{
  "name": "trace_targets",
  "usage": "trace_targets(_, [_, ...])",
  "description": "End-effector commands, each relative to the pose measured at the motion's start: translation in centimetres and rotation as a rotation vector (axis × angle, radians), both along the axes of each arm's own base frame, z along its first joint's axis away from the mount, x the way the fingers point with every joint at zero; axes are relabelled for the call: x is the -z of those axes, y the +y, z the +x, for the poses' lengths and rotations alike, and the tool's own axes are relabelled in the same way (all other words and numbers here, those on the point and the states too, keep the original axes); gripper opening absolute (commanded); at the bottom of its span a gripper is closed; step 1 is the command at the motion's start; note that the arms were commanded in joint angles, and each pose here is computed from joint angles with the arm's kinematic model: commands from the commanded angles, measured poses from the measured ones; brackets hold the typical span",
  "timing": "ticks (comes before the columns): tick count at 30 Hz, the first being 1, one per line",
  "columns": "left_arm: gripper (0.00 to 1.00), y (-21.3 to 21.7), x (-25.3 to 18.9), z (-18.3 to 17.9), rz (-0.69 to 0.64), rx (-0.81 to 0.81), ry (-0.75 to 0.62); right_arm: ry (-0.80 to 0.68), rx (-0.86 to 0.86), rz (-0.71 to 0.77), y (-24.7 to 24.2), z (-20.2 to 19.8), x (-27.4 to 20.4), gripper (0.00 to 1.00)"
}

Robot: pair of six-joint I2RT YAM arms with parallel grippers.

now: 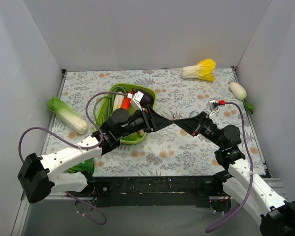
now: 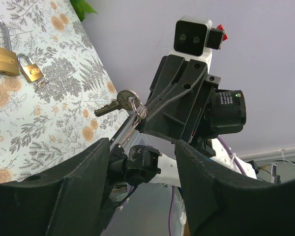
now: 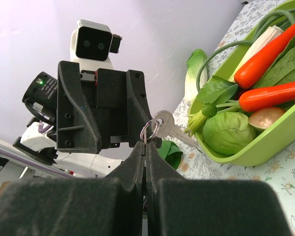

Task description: Unlock with the key

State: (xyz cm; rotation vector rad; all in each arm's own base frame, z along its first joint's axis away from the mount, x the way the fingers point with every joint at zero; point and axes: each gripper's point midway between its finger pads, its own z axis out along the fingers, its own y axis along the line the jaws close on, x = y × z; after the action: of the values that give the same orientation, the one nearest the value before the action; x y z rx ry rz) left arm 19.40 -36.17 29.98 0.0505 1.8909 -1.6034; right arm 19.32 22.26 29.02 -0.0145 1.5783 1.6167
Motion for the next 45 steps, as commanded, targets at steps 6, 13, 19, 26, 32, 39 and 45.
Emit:
trace_targets(6, [0.45,-0.4,-0.5,0.1,-0.031,0.009,-0.024,-0.064,-0.022,0.041,0.0,-0.7,-1.7,0.01])
trace_targets(13, [0.34,-0.9,-0.3,0.1,-0.034,0.029,-0.022,-0.052,-0.027,0.054,-0.1,-0.7,-1.8,0.01])
trace_targets(19, [0.24,-0.4,-0.7,0.2,-0.060,0.008,-0.036,-0.020,-0.034,0.055,0.1,-0.6,-1.2,0.01])
trace_targets(26, [0.11,-0.2,-0.6,0.2,-0.064,-0.001,-0.039,-0.006,-0.032,0.061,0.1,-0.5,-1.0,0.01])
trace_targets(32, [0.00,0.3,-0.5,0.3,-0.065,-0.026,-0.054,0.009,-0.033,0.055,0.1,-0.5,-0.4,0.01])
trace_targets(39, [0.00,0.7,-0.4,0.5,0.018,-0.028,-0.129,0.052,-0.033,-0.012,0.3,-0.3,1.1,0.18])
trace_targets(45, [0.00,3.2,2.6,0.6,0.294,0.021,-0.215,-0.025,-0.007,-0.165,-0.3,-0.5,0.7,0.65])
